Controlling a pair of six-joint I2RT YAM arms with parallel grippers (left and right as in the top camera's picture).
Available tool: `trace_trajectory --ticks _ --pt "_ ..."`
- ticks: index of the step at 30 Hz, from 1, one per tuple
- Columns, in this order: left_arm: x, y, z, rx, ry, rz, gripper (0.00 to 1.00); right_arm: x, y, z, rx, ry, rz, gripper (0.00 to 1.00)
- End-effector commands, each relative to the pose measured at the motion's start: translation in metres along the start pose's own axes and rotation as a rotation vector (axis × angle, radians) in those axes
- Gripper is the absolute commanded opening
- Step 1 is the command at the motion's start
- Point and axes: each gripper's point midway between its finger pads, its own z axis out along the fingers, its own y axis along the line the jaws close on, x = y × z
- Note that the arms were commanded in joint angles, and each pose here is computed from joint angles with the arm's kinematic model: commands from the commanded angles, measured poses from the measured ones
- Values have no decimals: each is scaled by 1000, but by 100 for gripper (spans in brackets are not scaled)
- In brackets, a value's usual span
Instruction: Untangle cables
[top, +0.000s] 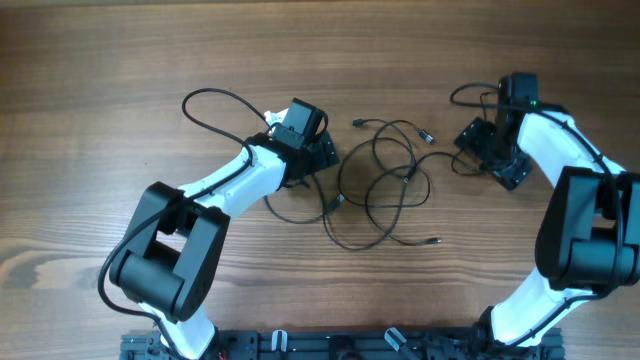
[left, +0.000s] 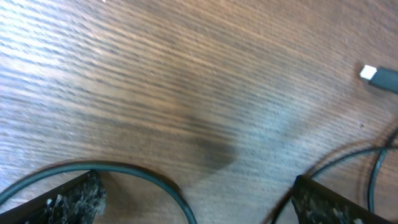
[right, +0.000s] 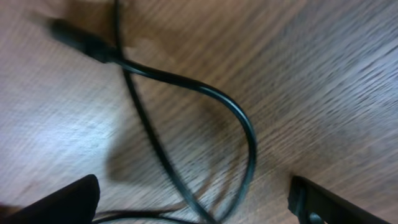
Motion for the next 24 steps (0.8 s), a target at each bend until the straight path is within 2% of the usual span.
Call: trace_trajectory --ticks 1,2,3,4,6,7,9,14,16,19,24 --pt "18 38 24 -124 37 -18 100 17 -4 21 -8 44 21 66" --pt "18 38 24 -124 37 -18 100 17 -4 23 -9 36 21 43" --pt "18 38 24 -125 37 -18 100 16 -4 25 -12 27 22 8" --pt "18 38 24 -125 37 -18 100 15 -3 26 -20 17 22 4" --pt "17 38 24 -128 31 -18 100 10 9 26 -79 4 -26 4" --pt "16 39 24 -132 24 -18 100 10 21 22 -142 10 -104 4" --pt "14 40 24 -139 13 -17 100 5 43 3 -245 2 -168 4" --pt "7 33 25 -113 -14 -20 100 -16 73 -91 -433 -148 -254 4" --pt "5 31 25 -102 -24 -21 100 -17 69 -144 -482 -249 -259 4" --pt "5 31 25 -102 -24 -21 100 -13 52 -196 -491 -371 -274 4" --pt "8 34 25 -114 -13 -19 100 -5 24 -250 -453 -544 -358 4"
